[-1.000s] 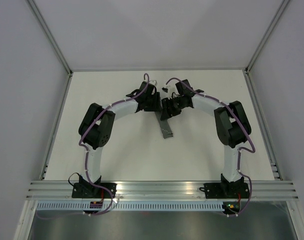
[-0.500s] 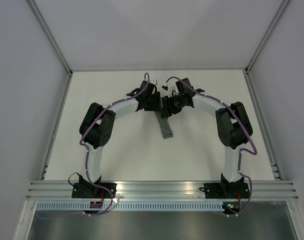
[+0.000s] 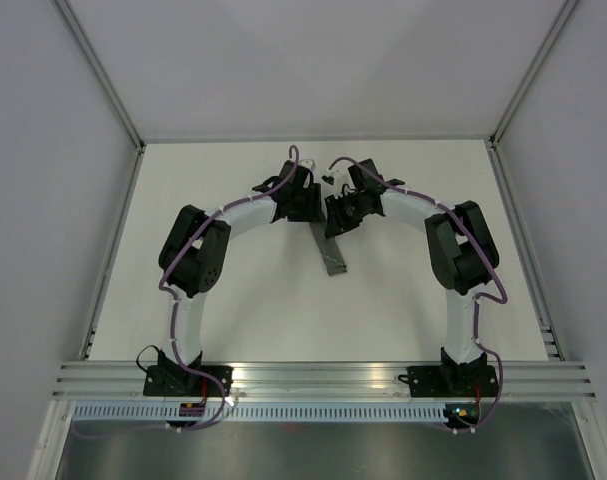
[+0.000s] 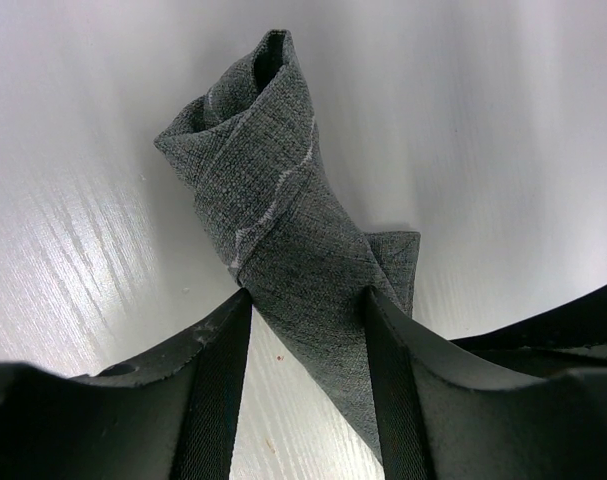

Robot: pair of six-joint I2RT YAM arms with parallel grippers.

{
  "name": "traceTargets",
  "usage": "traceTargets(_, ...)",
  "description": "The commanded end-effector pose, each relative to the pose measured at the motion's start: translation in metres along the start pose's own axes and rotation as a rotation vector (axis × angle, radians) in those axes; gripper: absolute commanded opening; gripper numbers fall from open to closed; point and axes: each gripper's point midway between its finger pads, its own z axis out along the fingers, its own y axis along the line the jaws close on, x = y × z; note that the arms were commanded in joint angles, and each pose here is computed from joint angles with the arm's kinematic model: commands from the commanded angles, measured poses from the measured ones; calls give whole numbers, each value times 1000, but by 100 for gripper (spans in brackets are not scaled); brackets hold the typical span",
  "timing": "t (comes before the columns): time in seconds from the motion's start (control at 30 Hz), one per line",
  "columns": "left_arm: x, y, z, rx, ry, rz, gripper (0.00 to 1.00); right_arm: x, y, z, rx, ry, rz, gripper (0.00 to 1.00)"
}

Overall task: Fold the napkin, place the utensils inside, and roll it up
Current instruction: Roll the napkin with the utensil

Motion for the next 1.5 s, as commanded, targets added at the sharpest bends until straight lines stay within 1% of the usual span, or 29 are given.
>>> traceTargets(0.0,-11,-6,-5,15,-11,50,55,-9,-17,0,60,-23,20,29)
traceTargets(0.2,-32,-18,-22,58,-91,63,59,-3,-31,-2,76,-19,49,27)
traceTargets(0.23,-43,-25,-29,81,-131,66,59,-2,-34,-3,79,-17,54,27)
traceTargets(0.43,-52,-34,-44,129,-190,57,60,4,-41,-1,82,-5,101,26)
traceTargets(0.57,-49,-35,-48,142,-202,47,60,5,-42,0,80,0,110,26)
traceTargets(0.8,-25,-24,-30,120,-145,14,61,7,-41,2,66,6,118,26)
traceTargets(1.17,-11,-19,0,114,-110,-11,61,5,-35,3,37,3,145,26)
traceTargets(1.47,-5,-14,17,95,-81,-21,59,3,-27,4,-5,4,169,27)
